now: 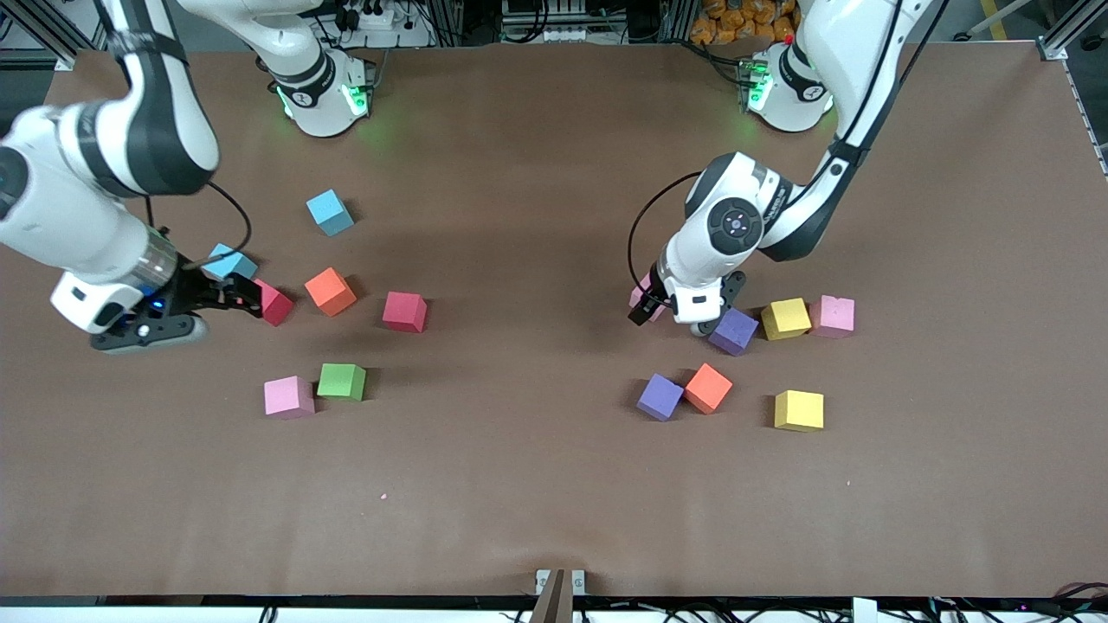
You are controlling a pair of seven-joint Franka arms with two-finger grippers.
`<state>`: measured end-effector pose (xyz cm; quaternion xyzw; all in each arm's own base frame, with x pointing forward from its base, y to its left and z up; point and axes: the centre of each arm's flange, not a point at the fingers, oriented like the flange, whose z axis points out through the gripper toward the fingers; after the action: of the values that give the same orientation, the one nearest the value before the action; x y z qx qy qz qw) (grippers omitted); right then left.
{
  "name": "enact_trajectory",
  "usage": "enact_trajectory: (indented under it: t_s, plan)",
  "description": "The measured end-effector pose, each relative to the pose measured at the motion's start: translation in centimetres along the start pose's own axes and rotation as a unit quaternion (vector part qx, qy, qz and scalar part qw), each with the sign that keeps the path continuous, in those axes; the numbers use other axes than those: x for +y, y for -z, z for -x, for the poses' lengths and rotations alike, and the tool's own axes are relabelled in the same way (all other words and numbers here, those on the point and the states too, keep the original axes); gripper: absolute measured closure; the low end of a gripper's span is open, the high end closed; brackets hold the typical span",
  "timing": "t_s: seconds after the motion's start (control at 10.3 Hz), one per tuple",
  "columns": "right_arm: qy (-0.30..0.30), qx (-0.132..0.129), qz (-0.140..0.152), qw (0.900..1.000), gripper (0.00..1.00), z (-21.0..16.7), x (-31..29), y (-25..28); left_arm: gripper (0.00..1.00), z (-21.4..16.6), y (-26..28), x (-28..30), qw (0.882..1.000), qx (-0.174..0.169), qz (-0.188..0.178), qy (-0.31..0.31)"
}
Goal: Form number 2 with 11 blocks
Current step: 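Grasp the pink cube with the left gripper while the right gripper grasps green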
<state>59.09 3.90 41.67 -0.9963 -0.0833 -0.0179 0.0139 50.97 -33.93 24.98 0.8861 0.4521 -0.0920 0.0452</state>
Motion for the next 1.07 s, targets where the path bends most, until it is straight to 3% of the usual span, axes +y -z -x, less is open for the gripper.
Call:
enact_trajectory:
  t_s: [0.19, 0.39, 0.77, 1.07]
  plan:
    - [0.007, -0.003, 0.0, 1.0, 0.0, -0.7, -0.5, -4.0, 0.0, 0.1, -1.3, -0.5, 1.0, -0.003, -0.012, 0.001]
    - [0.024, -0.023, -0.001, 0.999, 0.0, -0.8, -1.8, -7.7, 0.0, 0.3, -2.0, -1.0, 1.0, -0.003, -0.02, -0.001]
    - [0.068, 0.013, 0.005, 0.998, 0.0, 1.8, -3.0, -13.5, 0.0, -0.1, -3.7, -2.3, 0.999, 0.011, -0.042, -0.015]
    - [0.078, 0.035, -0.001, 0.996, 0.0, 0.2, -3.8, -13.0, 0.03, -0.4, -4.7, -2.3, 0.999, 0.01, -0.041, -0.014]
